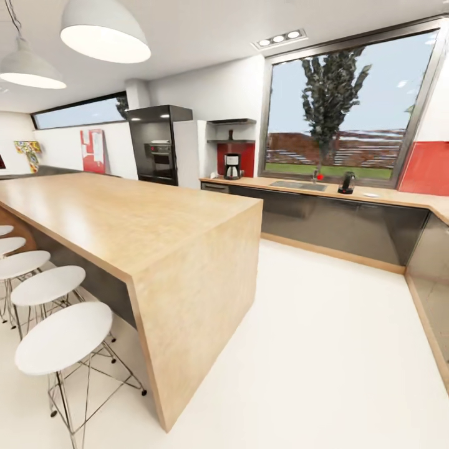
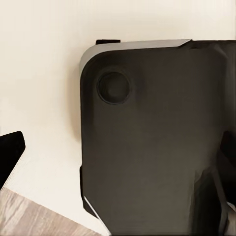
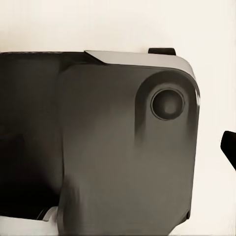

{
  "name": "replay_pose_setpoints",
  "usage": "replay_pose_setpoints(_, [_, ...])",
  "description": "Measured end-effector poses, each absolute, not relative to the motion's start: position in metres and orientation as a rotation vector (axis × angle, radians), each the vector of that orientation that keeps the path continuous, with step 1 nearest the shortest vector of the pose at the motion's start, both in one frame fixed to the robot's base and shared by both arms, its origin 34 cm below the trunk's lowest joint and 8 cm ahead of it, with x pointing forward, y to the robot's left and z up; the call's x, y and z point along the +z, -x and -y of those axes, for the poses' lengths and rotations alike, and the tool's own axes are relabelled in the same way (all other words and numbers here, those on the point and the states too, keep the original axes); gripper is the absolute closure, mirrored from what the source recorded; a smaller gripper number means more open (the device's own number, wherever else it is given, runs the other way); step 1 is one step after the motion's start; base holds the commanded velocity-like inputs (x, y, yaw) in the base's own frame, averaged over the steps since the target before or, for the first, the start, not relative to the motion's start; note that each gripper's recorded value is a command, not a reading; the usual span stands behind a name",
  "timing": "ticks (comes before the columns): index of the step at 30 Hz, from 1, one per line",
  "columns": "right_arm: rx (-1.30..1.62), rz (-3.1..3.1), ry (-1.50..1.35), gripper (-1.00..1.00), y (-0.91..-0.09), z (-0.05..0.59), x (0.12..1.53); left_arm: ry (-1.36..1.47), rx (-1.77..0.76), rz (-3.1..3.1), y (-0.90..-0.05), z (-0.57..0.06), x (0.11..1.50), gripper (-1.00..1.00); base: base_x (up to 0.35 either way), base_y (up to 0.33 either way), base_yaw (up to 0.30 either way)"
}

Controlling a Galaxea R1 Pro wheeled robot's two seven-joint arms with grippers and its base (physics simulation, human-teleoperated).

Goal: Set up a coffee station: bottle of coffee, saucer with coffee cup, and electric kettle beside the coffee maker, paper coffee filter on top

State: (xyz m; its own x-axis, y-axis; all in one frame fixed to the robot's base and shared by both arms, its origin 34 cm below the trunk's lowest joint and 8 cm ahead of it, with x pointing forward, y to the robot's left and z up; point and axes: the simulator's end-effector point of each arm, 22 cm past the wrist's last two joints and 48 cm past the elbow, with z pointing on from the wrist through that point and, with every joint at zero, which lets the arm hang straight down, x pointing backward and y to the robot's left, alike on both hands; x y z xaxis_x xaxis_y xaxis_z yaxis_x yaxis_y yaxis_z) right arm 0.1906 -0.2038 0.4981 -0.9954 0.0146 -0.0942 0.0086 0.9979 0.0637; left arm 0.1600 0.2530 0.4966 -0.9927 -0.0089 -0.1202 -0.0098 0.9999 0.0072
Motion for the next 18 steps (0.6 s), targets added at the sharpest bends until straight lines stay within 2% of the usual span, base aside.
replay_pose_setpoints(18, [0.091, -3.041, -0.018, -1.0, -0.191, 0.206, 0.524, 0.02, 0.012, -3.018, -0.16, -0.253, 0.522, -1.0, 0.0, 0.0, -0.267])
